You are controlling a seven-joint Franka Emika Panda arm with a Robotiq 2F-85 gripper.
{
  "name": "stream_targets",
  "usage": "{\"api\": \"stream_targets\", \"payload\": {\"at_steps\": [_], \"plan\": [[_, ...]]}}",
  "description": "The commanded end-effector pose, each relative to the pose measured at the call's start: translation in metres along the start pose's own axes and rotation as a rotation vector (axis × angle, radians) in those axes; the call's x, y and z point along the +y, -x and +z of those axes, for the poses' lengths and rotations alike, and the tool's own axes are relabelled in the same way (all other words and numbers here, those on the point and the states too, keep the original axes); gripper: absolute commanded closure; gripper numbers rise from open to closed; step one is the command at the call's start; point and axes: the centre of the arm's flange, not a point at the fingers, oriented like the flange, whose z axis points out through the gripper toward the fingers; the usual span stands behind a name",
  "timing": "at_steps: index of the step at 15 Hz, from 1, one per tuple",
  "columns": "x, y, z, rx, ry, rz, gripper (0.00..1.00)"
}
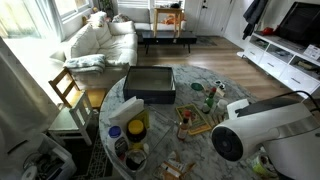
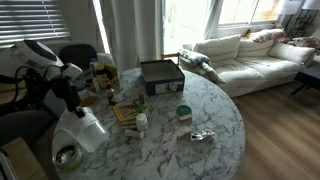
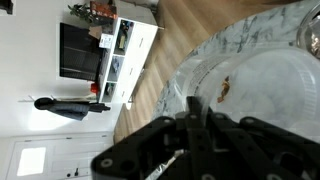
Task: Empty the plastic cup into the scoop
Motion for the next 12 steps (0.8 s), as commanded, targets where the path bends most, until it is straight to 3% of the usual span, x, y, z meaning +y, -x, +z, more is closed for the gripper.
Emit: {"api": "stream_targets", "payload": {"at_steps": [1,4,12], "plan": [[0.0,-0.002,-0.001,-0.001,0.0,0.011,0.96],[-0.004,-0.005,0.0,-0.008,-0.003,0.016,0.99],[-0.039,-0.018,0.015,-0.003,0.078,0.073,0.99]]}}
